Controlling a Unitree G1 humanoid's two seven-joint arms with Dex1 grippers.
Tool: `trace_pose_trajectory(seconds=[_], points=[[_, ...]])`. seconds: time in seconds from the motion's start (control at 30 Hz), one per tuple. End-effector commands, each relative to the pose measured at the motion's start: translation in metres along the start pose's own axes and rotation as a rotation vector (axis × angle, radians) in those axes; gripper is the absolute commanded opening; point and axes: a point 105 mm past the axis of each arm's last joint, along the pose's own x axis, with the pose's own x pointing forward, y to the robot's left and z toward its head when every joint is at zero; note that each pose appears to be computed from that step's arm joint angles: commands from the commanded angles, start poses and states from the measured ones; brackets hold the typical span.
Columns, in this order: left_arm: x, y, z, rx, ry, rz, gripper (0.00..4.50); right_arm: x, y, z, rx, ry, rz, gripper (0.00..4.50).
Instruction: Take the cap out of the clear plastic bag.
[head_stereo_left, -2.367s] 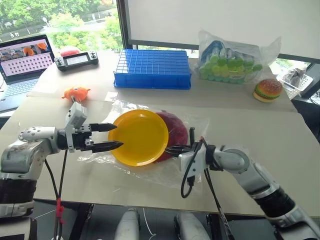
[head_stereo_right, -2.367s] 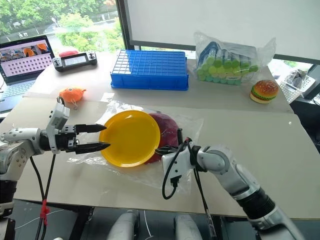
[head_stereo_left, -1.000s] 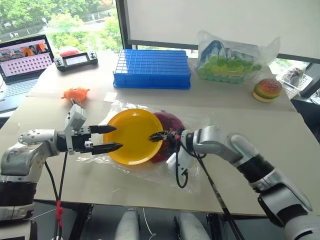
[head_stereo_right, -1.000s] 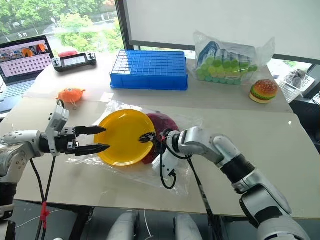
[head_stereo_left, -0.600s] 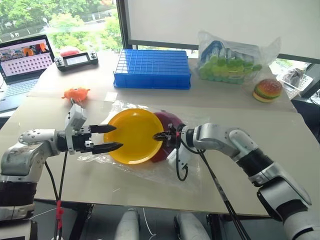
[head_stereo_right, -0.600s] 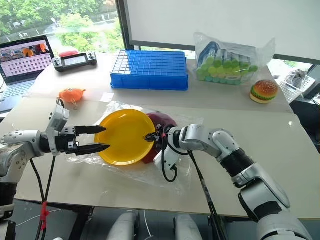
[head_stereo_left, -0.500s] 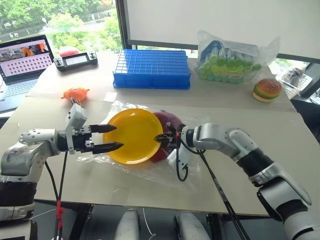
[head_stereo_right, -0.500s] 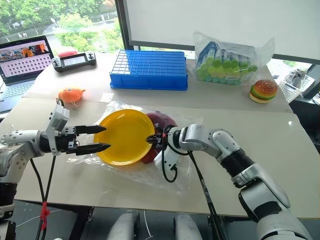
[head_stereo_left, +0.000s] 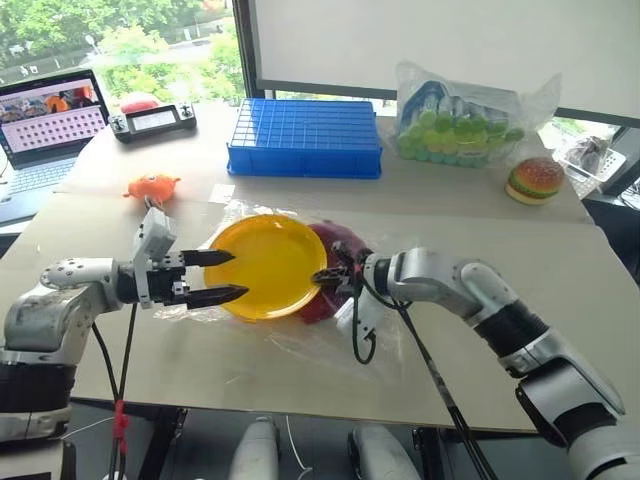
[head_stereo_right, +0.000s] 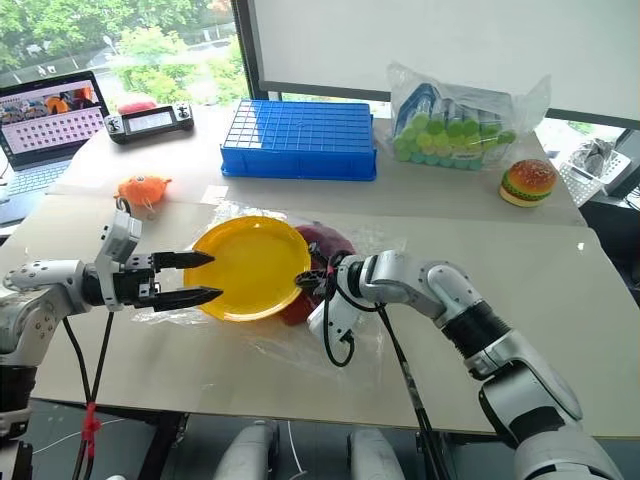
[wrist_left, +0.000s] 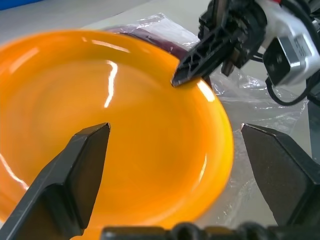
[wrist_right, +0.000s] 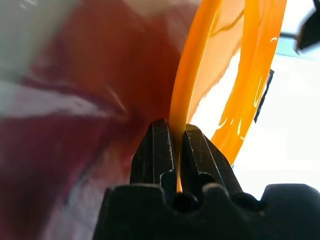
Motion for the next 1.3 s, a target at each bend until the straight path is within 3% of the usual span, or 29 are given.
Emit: trace_pose_trajectory(seconds=[0.03, 0.1, 0.2, 0.33, 0.4, 0.47, 0.6, 0.7, 0.83, 1.13, 1.3], points=[[0.001, -0.001, 0.009, 0.032, -0.017, -0.013, 4.50, -0.037, -0.048, -0.029, 0.060, 0.085, -0.176, 0.03], [0.002, -0.001, 0.008, 0.031, -0.017, -0.017, 4.50, -0.055, -0.052, -0.047, 0.140, 0.151, -0.219, 0.03], [0.004, -0.002, 0.008, 0.028, -0.017, -0.022, 4.50, -0.092, -0.031, -0.096, 0.310, 0.366, -0.240, 0.03], [0.006, -0.003, 0.007, 0.026, -0.018, -0.027, 4.50, -0.163, 0.034, -0.163, 0.668, 0.760, -0.267, 0.03], [0.006, -0.004, 0.007, 0.025, -0.018, -0.029, 4.50, -0.202, 0.073, -0.182, 0.770, 0.969, -0.235, 0.03], [0.007, -0.004, 0.006, 0.023, -0.018, -0.030, 4.50, -0.237, 0.109, -0.189, 0.834, 1.149, -0.168, 0.03], [0.008, -0.004, 0.005, 0.018, -0.017, -0.034, 4.50, -0.274, 0.177, -0.177, 1.009, 1.351, -0.017, 0.03], [0.009, -0.004, 0.005, 0.018, -0.017, -0.036, 4.50, -0.278, 0.189, -0.174, 1.015, 1.391, -0.007, 0.03], [0.010, -0.004, 0.006, 0.021, -0.016, -0.037, 4.50, -0.271, 0.196, -0.169, 1.096, 1.369, -0.036, 1.38], [0.009, -0.003, 0.005, 0.023, -0.009, -0.034, 4.50, -0.264, 0.181, -0.170, 1.043, 1.324, -0.070, 4.43], [0.008, -0.003, 0.005, 0.024, -0.009, -0.034, 4.50, -0.255, 0.167, -0.173, 1.012, 1.274, -0.126, 4.43]])
